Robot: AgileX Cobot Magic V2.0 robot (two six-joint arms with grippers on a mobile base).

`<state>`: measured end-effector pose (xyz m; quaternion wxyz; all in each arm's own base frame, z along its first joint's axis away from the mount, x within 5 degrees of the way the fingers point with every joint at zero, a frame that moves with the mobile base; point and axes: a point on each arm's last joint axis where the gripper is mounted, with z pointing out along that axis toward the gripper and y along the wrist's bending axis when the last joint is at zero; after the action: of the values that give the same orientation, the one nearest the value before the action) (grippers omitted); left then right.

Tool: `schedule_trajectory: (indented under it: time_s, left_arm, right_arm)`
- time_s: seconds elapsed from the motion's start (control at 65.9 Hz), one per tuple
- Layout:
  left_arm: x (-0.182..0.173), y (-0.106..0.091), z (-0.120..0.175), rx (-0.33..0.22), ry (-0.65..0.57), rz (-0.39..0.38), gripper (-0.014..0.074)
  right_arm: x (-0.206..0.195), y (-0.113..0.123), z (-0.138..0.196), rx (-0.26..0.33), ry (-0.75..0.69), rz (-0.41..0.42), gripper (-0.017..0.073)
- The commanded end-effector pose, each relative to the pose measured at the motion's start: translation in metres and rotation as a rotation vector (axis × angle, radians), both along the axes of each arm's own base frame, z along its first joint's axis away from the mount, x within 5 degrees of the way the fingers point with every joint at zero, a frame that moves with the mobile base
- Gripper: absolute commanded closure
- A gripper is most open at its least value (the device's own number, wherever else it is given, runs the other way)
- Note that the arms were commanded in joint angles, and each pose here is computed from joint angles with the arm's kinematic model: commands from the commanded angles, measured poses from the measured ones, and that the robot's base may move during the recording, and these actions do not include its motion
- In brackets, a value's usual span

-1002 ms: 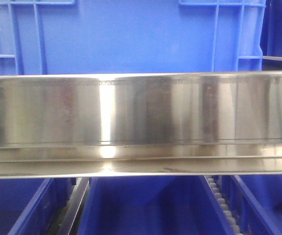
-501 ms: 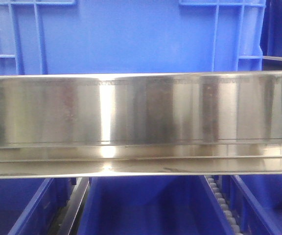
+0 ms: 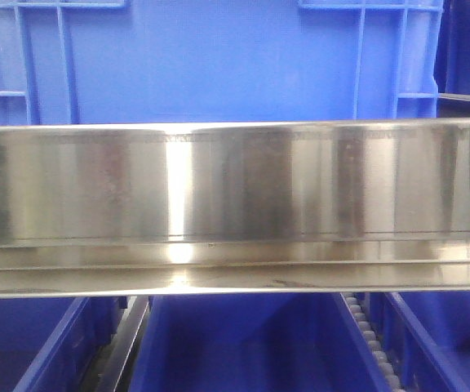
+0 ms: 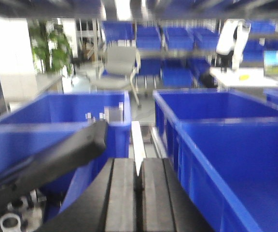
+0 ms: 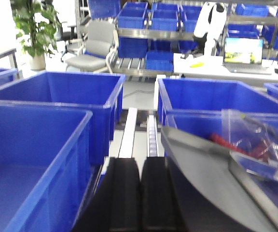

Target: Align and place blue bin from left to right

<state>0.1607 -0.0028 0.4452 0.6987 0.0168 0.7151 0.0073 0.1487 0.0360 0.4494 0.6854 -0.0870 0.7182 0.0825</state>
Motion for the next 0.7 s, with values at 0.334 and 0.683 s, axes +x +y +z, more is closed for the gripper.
schedule_trajectory:
  time_s: [0.334, 0.683]
  left_arm:
    - [0.036, -0.001, 0.012, -0.018, -0.017, -0.006, 0.0704]
    - [0.082, -0.005, 0.037, -0.07, 0.21, -0.025, 0.0704]
  right_arm:
    - [0.0, 0.0, 0.009, 0.02, -0.068, 0.0, 0.0644]
    - [0.052, 0.013, 0.0, -0.025, 0.13, 0.002, 0.0644]
